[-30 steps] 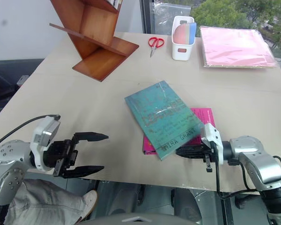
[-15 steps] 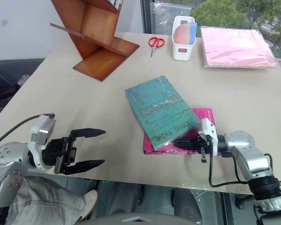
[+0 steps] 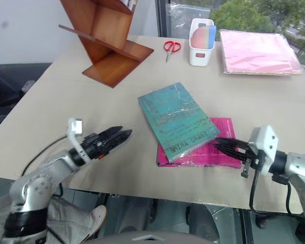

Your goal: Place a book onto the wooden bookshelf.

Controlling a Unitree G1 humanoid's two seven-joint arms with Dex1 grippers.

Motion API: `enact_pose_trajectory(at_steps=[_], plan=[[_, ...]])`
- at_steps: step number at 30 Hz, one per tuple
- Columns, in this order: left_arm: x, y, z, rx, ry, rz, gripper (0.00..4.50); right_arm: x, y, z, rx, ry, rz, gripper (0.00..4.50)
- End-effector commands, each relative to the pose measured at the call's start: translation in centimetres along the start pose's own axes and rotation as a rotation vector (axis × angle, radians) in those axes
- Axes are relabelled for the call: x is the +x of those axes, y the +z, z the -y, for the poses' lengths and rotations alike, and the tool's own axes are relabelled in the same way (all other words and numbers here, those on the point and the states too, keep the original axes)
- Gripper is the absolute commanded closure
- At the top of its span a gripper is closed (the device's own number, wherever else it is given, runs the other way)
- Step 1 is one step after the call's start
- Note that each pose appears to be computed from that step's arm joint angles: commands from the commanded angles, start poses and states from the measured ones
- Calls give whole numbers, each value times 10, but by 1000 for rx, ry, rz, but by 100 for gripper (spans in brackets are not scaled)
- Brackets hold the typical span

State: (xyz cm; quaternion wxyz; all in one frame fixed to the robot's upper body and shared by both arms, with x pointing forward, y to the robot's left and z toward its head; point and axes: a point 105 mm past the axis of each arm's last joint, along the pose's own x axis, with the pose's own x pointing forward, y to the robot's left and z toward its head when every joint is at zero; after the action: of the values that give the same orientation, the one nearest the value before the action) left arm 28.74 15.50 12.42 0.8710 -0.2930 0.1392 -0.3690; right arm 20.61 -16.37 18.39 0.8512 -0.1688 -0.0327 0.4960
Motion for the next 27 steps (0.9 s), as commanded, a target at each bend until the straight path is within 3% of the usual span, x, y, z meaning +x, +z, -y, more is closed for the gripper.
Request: enact_pose_trajectory(at_steps=[1,4,12,27], plan=[[5,4,2,-84,-13,-10,0,1,18,-6,-47,4,17,196],[16,9,2,-122,-32,-12,0,7,28,-10,-49,34,33,61],[49,5,4,-343,-99,-39,0,34,47,-5,-127,110,66,61],[62,-5,16,-553,-155,-87,0,38,51,-7,-159,139,63,61]])
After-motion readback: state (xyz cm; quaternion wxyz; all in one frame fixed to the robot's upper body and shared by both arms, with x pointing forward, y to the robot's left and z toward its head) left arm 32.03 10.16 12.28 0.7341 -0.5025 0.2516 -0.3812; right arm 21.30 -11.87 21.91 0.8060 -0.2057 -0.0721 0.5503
